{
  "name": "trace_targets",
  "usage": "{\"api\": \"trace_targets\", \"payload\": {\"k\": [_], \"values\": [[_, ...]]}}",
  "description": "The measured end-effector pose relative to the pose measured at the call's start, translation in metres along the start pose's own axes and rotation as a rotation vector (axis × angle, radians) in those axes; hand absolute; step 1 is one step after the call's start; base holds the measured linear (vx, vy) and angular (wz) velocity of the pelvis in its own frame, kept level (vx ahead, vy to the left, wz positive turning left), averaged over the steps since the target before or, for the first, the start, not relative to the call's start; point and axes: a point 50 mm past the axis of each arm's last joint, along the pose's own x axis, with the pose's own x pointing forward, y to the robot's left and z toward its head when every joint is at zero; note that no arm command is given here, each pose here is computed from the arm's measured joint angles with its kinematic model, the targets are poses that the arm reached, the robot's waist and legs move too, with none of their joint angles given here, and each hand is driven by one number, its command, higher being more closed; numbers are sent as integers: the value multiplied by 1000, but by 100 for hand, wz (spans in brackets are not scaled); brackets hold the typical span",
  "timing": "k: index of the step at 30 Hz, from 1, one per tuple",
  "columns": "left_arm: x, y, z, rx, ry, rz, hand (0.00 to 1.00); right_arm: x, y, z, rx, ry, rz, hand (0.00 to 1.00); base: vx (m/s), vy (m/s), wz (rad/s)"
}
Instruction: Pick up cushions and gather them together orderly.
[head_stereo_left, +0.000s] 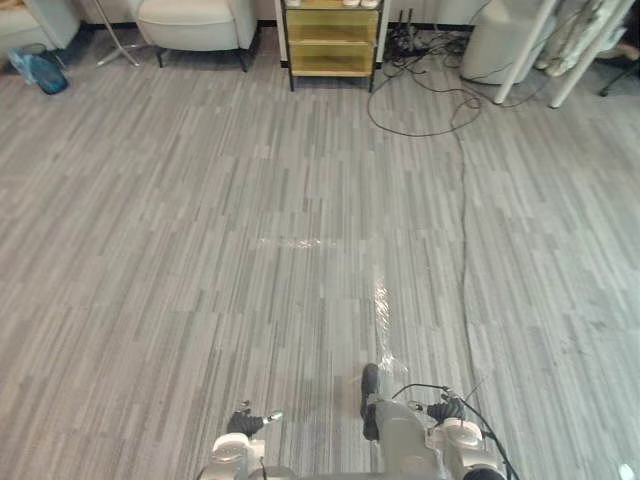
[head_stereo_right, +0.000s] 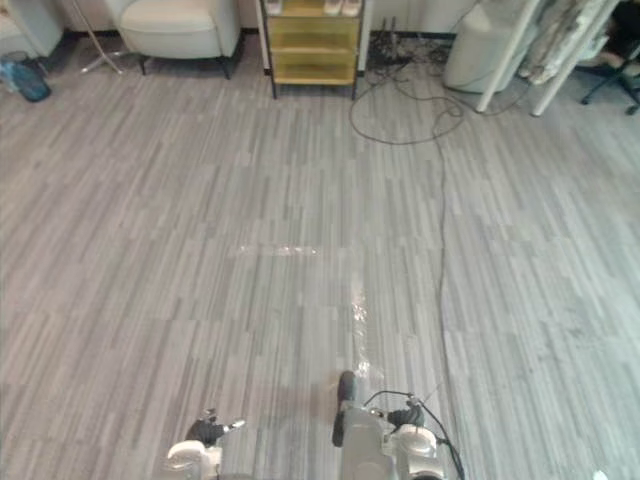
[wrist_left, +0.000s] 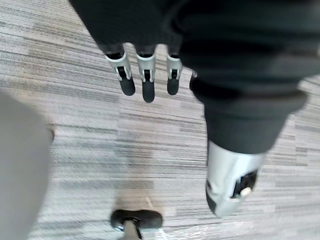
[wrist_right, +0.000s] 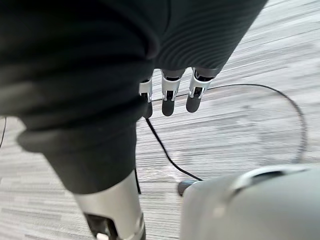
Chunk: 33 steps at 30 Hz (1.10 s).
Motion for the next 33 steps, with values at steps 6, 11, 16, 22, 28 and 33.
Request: {"api": "trace_targets", "payload": {"k": [6,11,16,22,28,33], "values": [[1,6,17,-25,-79,15,0,-3,13,-12,-22,64,31,0,567,-147,14],[0,4,21,-34,-95,5,0,-4,11,-20,-17,100,16,0,509,76,-30],[3,15,24,-1,-97,21,0,-11,28,-31,-2,131,50,0,575,89,17],[3,19,13,73,-50,9,0,-2,-15,-30,18,128,-25,0,439,87,-9],[3,20,7,97,-24,8,0,-5,-10,-35,49,128,-6,0,407,-81,18],[1,4,1,77,-3,-37,0,-7,-13,-42,75,144,-18,0,451,-233,58]]}}
